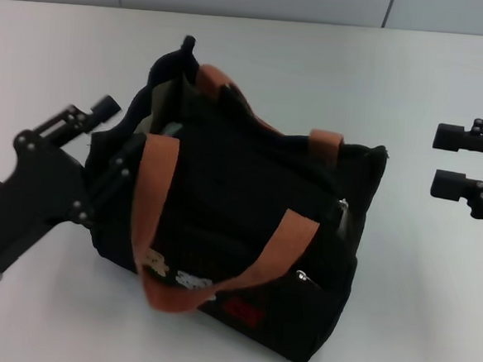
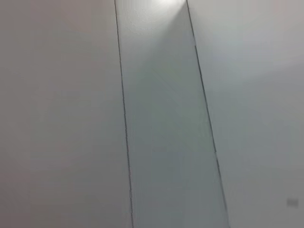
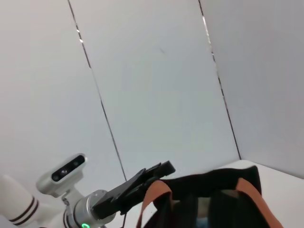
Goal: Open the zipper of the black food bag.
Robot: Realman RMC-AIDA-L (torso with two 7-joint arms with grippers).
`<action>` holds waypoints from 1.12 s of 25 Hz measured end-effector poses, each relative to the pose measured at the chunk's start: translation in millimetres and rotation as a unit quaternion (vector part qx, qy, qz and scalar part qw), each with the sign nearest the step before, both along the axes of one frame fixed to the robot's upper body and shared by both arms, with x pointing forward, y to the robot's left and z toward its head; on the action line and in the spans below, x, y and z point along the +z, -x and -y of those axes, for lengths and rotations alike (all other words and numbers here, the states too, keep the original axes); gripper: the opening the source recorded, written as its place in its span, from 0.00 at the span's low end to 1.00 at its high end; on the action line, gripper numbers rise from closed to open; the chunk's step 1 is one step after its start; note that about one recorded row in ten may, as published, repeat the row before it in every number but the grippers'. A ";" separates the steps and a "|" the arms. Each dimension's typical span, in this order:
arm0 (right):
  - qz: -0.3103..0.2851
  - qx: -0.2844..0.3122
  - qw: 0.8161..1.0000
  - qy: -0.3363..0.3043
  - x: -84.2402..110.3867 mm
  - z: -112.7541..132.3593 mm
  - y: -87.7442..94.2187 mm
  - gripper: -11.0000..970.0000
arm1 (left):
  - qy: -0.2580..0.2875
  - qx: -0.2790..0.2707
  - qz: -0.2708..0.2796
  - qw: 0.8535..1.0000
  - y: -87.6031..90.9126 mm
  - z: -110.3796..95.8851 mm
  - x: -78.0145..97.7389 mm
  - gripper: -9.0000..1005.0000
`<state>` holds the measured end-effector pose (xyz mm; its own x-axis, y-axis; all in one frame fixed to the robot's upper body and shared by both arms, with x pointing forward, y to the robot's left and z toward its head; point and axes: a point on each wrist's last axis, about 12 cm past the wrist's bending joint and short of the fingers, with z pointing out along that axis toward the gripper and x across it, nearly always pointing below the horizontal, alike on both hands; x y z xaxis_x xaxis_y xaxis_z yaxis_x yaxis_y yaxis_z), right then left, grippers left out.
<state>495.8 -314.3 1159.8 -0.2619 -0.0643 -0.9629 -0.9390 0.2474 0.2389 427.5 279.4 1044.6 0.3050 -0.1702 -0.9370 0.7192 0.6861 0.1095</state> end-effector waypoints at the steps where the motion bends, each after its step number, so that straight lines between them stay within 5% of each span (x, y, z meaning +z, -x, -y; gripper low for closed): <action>1: 0.000 0.000 1.000 0.000 0.0 0.0 0.0 0.71 | 0.000 0.000 0.000 1.000 0.0 0.0 0.0 0.37; 6: 0.040 0.060 0.997 -0.011 0.8 -1.4 16.4 0.73 | -0.004 -0.113 -0.016 0.993 -6.1 -10.1 19.6 0.47; 10: 0.049 0.084 0.995 -0.013 -3.9 -4.9 23.1 0.75 | -0.047 -0.239 -0.047 0.969 -13.0 -7.7 37.3 0.54; 13: 0.050 0.094 0.994 -0.014 -7.3 -8.7 23.8 0.76 | -0.056 -0.260 -0.057 0.962 -15.7 -6.4 41.0 0.76; 28: 0.055 0.096 0.994 -0.011 -14.4 -21.3 14.0 0.80 | -0.066 -0.287 -0.059 0.954 -24.7 2.5 47.6 0.82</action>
<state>481.8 -293.0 1145.4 -0.1393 -0.0816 -0.9869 -0.9892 0.0574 0.1349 452.2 276.9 1092.2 0.0880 -0.1544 -0.9841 0.9848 0.1621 0.0627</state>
